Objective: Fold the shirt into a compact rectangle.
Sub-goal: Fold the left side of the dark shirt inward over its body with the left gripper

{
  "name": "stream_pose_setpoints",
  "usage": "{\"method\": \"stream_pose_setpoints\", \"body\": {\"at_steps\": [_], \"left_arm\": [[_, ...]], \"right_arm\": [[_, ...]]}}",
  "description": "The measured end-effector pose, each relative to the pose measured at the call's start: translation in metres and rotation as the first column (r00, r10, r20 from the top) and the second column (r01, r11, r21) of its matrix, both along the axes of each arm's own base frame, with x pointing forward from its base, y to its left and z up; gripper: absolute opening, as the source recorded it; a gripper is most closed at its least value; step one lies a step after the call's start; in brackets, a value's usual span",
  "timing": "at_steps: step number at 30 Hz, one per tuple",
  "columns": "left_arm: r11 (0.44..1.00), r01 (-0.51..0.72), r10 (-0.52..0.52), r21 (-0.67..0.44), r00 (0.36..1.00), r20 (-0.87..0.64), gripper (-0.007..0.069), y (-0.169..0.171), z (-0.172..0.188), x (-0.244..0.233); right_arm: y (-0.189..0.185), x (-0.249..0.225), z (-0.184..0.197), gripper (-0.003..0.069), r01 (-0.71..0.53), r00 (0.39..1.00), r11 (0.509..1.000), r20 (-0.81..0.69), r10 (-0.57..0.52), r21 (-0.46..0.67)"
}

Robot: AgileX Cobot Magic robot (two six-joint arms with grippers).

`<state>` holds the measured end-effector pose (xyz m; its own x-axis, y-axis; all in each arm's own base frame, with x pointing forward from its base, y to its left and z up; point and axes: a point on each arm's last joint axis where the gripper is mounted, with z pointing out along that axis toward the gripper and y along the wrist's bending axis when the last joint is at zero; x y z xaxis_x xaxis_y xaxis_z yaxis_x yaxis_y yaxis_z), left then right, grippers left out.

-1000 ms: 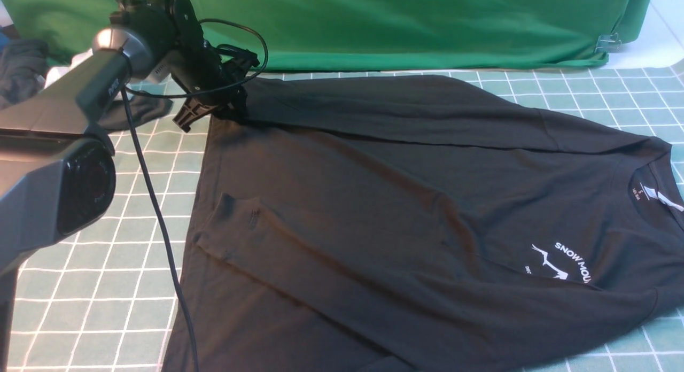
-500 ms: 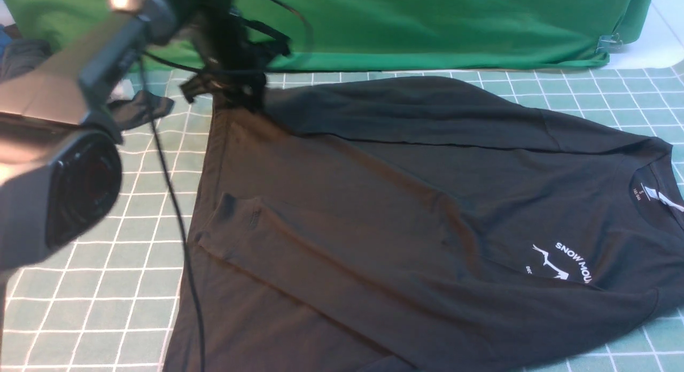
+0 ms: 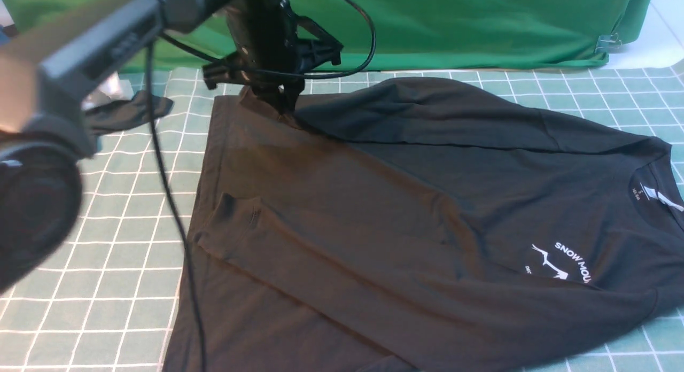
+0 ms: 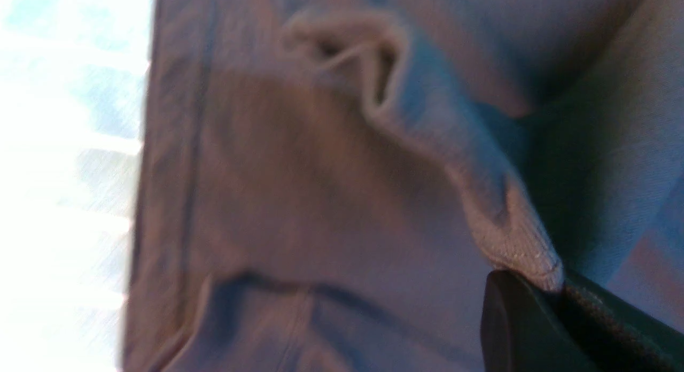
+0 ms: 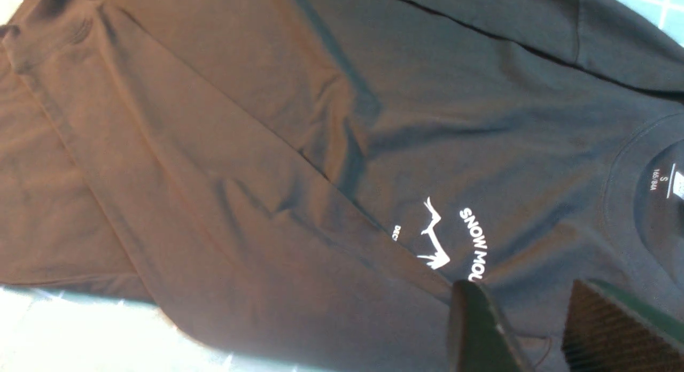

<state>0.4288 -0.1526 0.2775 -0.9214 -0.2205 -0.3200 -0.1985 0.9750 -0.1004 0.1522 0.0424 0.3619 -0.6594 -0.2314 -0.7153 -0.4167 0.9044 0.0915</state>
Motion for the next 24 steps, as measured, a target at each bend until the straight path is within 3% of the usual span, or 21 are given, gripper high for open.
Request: {"method": "stream_pose_setpoints", "body": {"at_steps": [6, 15, 20, 24], "left_arm": [[0.995, 0.034, -0.022, 0.091, 0.991, -0.133, 0.0011, 0.017, -0.032, -0.037], [0.996, 0.005, 0.014, 0.084, 0.975, -0.223, 0.0013, 0.028, -0.09, -0.074], [0.997, 0.0, 0.019, 0.076, 0.97, -0.241, 0.0036, 0.028, -0.095, -0.077], [0.996, 0.002, 0.019, 0.085, 0.969, -0.248, 0.0111, 0.028, -0.086, -0.077]], "right_arm": [[0.0, 0.0, 0.0, 0.0237, -0.002, 1.0, 1.0, -0.004, 0.002, -0.001], [0.0, -0.001, -0.001, 0.0237, -0.003, 1.0, 1.0, -0.011, 0.003, -0.001], [0.0, -0.001, -0.001, 0.0237, -0.003, 1.0, 1.0, -0.011, 0.003, -0.001], [0.0, -0.001, -0.001, 0.0237, -0.003, 1.0, 1.0, -0.011, 0.003, -0.001]]}}
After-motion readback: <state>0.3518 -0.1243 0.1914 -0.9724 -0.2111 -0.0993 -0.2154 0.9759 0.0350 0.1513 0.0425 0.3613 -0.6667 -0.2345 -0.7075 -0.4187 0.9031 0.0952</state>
